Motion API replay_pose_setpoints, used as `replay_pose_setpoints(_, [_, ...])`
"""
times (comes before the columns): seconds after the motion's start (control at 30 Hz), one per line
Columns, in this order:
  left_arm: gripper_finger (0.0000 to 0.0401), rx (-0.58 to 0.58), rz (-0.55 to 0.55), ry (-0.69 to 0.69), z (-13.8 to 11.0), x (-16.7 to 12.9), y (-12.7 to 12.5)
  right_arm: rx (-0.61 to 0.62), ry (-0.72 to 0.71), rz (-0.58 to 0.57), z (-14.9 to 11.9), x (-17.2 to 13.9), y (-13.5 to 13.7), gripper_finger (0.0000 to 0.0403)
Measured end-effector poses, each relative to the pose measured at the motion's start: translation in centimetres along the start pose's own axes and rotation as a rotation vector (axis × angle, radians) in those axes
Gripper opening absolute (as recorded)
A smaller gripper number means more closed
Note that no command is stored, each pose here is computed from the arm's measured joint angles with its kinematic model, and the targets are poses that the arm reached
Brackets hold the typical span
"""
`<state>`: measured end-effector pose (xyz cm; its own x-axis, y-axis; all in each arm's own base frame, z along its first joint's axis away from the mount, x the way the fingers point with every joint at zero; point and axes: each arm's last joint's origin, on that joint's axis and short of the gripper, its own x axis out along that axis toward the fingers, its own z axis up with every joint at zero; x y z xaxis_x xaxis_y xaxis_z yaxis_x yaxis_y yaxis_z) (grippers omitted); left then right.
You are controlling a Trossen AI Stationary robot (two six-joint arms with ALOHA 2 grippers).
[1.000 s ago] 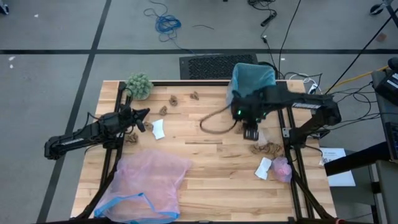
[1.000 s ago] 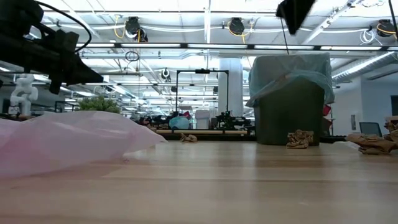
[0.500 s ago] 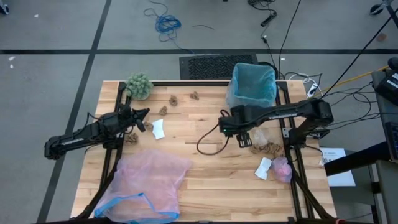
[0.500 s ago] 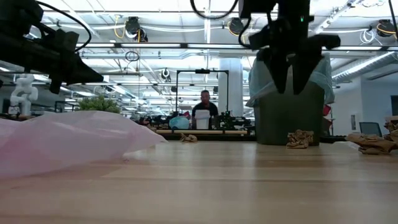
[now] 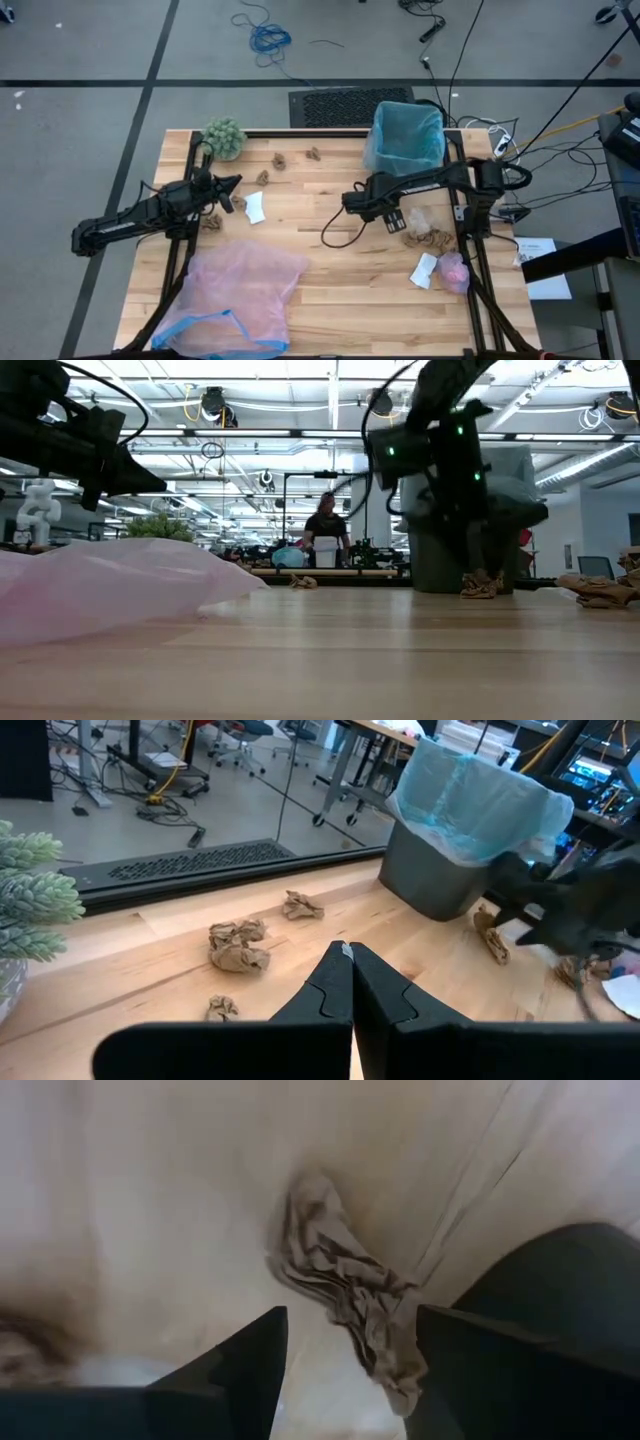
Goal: Place trash/remove bag and relplace
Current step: Put the brown napkin into the trash bin
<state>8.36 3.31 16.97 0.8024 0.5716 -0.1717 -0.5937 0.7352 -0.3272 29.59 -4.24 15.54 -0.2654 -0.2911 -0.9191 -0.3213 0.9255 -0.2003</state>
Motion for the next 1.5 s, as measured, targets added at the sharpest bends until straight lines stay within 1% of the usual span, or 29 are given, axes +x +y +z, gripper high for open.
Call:
replay_pose_setpoints(0.13, [0.0,0.028,0.004,0.012,-0.1,0.0,0.0,0.019,0.025,-0.004,-0.6,1.9,-0.6,0.0194])
replay_pose_setpoints(0.2, [0.0,0.027,0.0,0.013,-0.1,0.0,0.0,0.033,0.019,0.006,-0.7,2.3,-0.8,0.0172])
replay_pose_setpoints(0.3, [0.0,0.027,-0.026,0.024,-0.2,0.0,0.0,0.036,-0.004,0.027,-0.6,2.3,-0.8,0.0115])
replay_pose_setpoints(0.4, [0.0,0.02,-0.066,0.042,-0.2,0.0,-0.2,0.028,-0.059,0.098,0.0,1.5,-0.4,0.003])
replay_pose_setpoints(0.43, [0.0,0.019,-0.079,0.047,-0.2,0.0,-0.2,0.023,-0.077,0.1,0.3,1.1,-0.2,0.0017])
replay_pose_setpoints(0.47, [0.0,0.019,-0.092,0.052,-0.2,0.0,-0.2,0.018,-0.089,0.094,0.6,0.6,0.0,0.0013])
replay_pose_setpoints(0.53, [0.0,0.018,-0.117,0.062,-0.3,0.0,-0.3,0.027,-0.128,0.082,1.3,-0.6,0.3,0.0011])
replay_pose_setpoints(0.63, [0.0,0.017,-0.149,0.076,-0.3,0.0,-0.4,0.038,-0.218,0.094,2.5,-3.5,0.8,0.0003])
replay_pose_setpoints(0.77, [0.0,0.017,-0.195,0.095,-0.4,-0.1,-0.5,0.045,-0.369,0.066,4.0,-8.6,1.5,0.0002])
replay_pose_setpoints(0.83, [0.0,0.017,-0.206,0.1,-0.4,-0.1,-0.6,0.056,-0.428,0.03,4.2,-11.4,1.7,0.0001])
replay_pose_setpoints(0.93, [0.0,0.018,-0.215,0.103,-0.4,-0.1,-0.6,0.114,-0.445,-0.09,3.3,-15.4,1.6,0.0001])
replay_pose_setpoints(1.0, [0.0,0.018,-0.214,0.102,-0.4,-0.1,-0.6,0.188,-0.39,-0.191,1.7,-17.6,1.2,0.0001])
replay_pose_setpoints(1.07, [0.0,0.017,-0.216,0.1,-0.4,-0.1,-0.6,0.31,-0.302,-0.305,-0.4,-19.2,0.3,0.0])
replay_pose_setpoints(1.1, [0.0,0.017,-0.215,0.1,-0.4,-0.1,-0.6,0.401,-0.308,-0.357,-1.1,-19.9,-0.4,0.0])
replay_pose_setpoints(1.13, [0.0,0.017,-0.215,0.1,-0.4,-0.1,-0.6,0.481,-0.355,-0.384,-1.9,-20.5,-1.3,0.0])
replay_pose_setpoints(1.2, [0.0,0.016,-0.217,0.097,-0.3,-0.1,-0.6,0.584,-0.406,-0.364,-4.2,-21.3,-2.7,0.0])
replay_pose_setpoints(1.23, [0.0,0.015,-0.219,0.092,-0.3,-0.1,-0.6,0.655,-0.416,-0.379,-5.6,-21.6,-3.6,0.0])
replay_pose_setpoints(1.3, [0.0,0.015,-0.22,0.089,-0.3,-0.1,-0.6,0.829,-0.392,-0.45,-8.0,-21.4,-5.5,0.0])
replay_pose_setpoints(1.33, [0.0,0.012,-0.224,0.08,-0.2,-0.1,-0.7,0.89,-0.386,-0.457,-9.3,-21.1,-6.3,0.0])
replay_pose_setpoints(1.43, [0.0,0.01,-0.226,0.073,-0.1,-0.1,-0.7,1.035,-0.364,-0.459,-12.5,-20.4,-8.3,0.0])
replay_pose_setpoints(1.5, [0.0,0.013,-0.228,0.071,-0.1,-0.1,-0.7,1.116,-0.338,-0.424,-14.5,-19.8,-9.4,0.0])
